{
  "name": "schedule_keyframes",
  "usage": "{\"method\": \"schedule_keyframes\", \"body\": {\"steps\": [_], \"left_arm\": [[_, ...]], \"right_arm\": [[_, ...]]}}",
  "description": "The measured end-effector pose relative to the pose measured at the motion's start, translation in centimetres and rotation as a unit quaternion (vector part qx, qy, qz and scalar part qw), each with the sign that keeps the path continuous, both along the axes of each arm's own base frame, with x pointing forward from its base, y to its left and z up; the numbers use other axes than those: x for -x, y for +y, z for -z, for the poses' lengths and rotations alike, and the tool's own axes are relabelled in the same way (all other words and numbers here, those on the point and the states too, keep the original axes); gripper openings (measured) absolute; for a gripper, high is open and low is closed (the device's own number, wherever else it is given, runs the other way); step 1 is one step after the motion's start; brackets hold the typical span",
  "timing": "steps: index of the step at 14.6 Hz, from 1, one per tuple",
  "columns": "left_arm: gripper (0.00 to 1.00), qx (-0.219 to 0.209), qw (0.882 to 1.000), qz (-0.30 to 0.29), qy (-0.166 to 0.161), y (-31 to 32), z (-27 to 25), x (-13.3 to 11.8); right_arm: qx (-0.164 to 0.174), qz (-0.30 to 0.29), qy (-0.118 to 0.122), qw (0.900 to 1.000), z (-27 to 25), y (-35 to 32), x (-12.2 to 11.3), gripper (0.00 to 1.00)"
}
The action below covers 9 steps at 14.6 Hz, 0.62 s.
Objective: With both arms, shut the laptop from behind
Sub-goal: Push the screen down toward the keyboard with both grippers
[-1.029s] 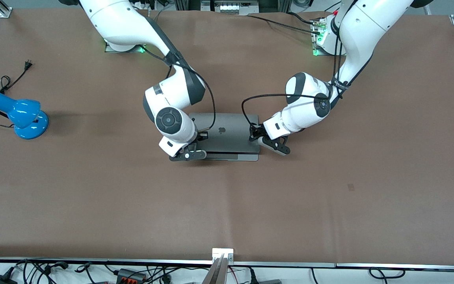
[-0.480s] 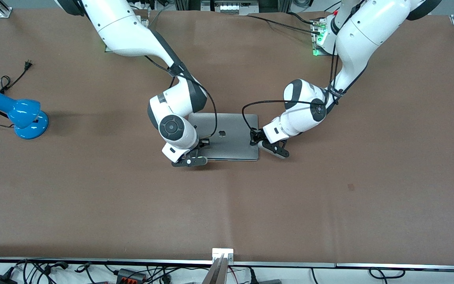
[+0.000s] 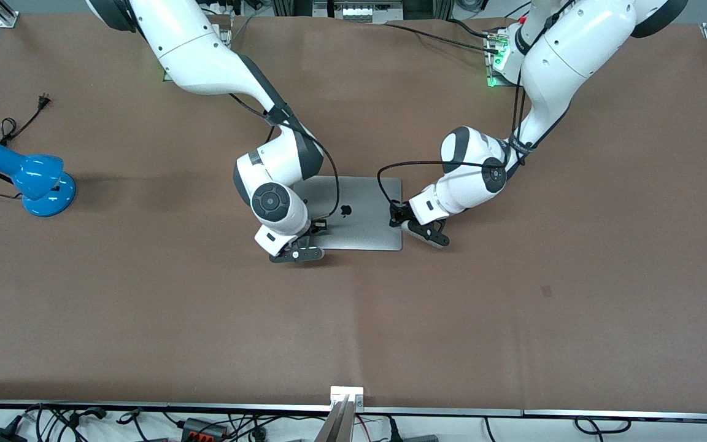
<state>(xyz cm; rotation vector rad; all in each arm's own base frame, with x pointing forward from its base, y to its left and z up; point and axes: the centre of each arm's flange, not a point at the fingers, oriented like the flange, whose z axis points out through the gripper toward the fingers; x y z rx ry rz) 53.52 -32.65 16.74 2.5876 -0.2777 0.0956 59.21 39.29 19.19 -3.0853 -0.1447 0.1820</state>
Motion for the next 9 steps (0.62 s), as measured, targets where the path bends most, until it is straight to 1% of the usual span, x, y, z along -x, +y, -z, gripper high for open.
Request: {"method": "schedule_keyframes", "body": {"steps": [5,7,9], "left_arm": [[0.01,0.0,1.0,0.004,-0.002,0.0,0.0,0.0],[0.01,0.0,1.0,0.003,-0.005,0.0,-0.1,-0.2],[0.01,0.001,1.0,0.002,-0.02,0.2,-1.0,-1.0]], "right_arm": [[0.0,-0.001,-0.001,1.0,-0.1,0.0,-0.1,0.01],[-0.003,-0.003,-0.006,1.0,-0.6,0.2,-0.3,0.01],[-0.006,-0.004,-0.011,1.0,-1.1,0.4,-0.6,0.01]]}}
